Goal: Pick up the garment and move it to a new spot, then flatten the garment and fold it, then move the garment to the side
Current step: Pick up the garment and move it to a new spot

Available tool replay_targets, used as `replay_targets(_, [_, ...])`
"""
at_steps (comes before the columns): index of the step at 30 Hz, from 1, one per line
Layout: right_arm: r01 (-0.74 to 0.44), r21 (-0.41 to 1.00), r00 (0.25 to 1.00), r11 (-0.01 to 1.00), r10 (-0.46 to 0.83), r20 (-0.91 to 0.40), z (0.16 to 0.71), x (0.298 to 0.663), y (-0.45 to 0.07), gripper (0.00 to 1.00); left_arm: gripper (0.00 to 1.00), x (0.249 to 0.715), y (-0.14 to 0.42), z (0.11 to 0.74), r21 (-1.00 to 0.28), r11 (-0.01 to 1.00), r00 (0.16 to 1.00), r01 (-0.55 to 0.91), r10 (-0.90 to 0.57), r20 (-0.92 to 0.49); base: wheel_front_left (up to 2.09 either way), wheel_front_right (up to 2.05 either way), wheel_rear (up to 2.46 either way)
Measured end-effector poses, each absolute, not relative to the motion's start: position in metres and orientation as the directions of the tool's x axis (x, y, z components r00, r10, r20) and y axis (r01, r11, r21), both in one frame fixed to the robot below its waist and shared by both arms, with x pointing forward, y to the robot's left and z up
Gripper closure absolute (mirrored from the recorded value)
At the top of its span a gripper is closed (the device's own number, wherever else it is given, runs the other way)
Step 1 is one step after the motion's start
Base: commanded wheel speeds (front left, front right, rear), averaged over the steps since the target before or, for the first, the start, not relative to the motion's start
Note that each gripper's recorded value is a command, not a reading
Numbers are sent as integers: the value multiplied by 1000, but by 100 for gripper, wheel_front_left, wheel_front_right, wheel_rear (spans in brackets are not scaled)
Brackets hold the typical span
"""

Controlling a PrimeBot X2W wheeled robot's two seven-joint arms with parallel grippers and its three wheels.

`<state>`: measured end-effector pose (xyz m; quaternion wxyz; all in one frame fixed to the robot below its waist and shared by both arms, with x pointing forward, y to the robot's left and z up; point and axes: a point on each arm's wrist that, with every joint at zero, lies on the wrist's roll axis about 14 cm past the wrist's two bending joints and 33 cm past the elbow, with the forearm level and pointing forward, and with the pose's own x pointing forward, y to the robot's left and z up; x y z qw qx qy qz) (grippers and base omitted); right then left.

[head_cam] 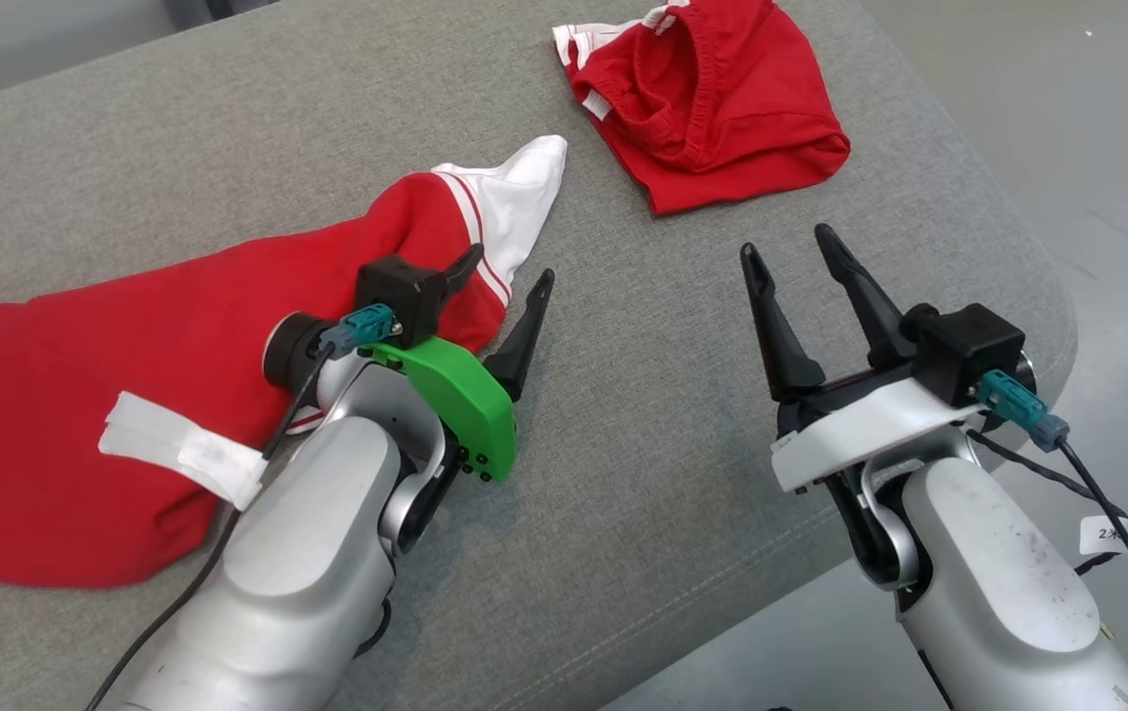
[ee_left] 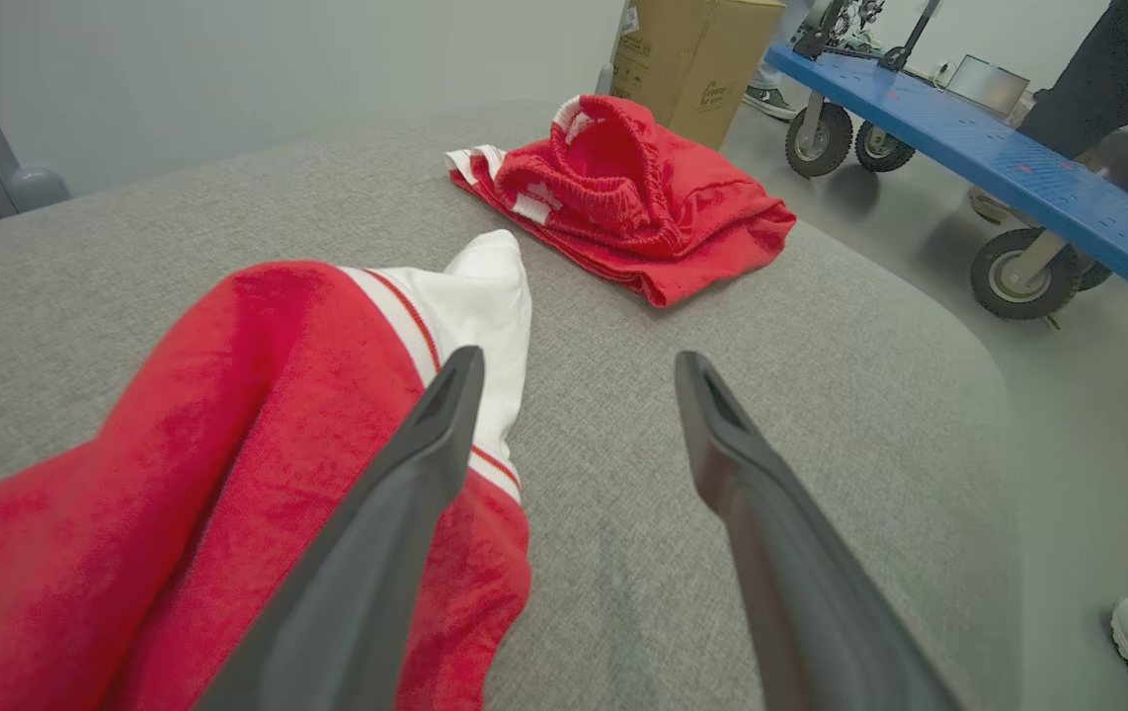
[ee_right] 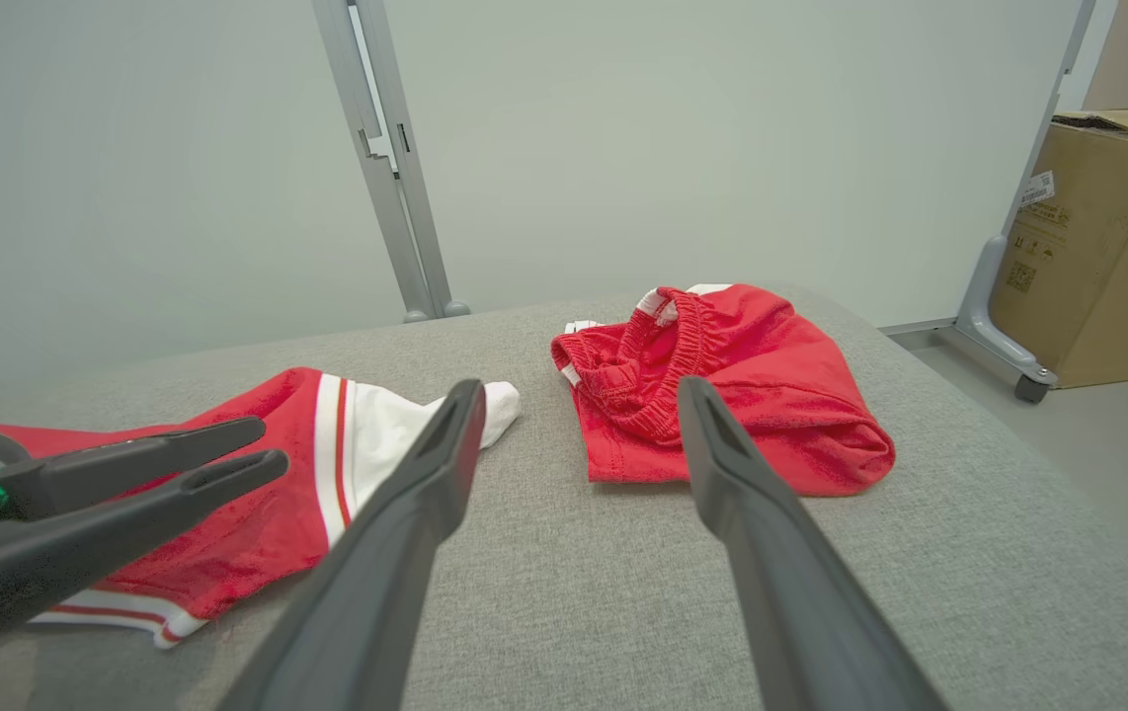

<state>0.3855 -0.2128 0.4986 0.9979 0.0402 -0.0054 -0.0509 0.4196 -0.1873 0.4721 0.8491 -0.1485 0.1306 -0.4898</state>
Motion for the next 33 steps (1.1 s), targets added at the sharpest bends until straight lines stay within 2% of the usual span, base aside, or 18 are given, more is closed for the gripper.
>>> replay_targets(3, [116, 73, 993, 991, -117, 8, 499, 387, -219, 0, 0, 414, -186, 477, -394, 456, 473, 798, -879, -58, 0, 0, 0])
replay_targets(8, [100, 47, 995, 994, -101, 1, 496, 390, -223, 0, 0, 424, -171, 498, -410, 475, 531, 779, -847, 26, 0, 0, 0])
replay_targets(12, [56, 42, 998, 998, -55, -17, 489, 395, -213, 0, 0, 438, -150, 507, -417, 528, 604, 739, -794, 65, 0, 0, 0])
replay_targets(16, [-42, 61, 998, 997, 44, -37, 480, 400, -185, 0, 0, 446, -117, 494, -446, 616, 698, 649, -716, 27, 0, 0, 0])
replay_targets(18, [-128, 79, 989, 989, 133, -58, 472, 401, -159, 0, 0, 444, -91, 476, -459, 678, 753, 574, -658, -31, 0, 0, 0])
replay_targets(22, [-235, 103, 965, 967, 245, -93, 459, 400, -126, 0, 0, 440, -55, 457, -493, 743, 821, 453, -563, -95, 0, 0, 0])
replay_targets(29, [-345, 138, 912, 928, 366, -185, 433, 397, -86, 0, 0, 422, -7, 436, -525, 795, 879, 303, -446, -169, 0, 0, 0])
replay_targets(33, [-377, 150, 883, 914, 404, -240, 417, 395, -74, 0, 0, 421, 12, 447, -540, 799, 908, 263, -394, -142, 0, 0, 0])
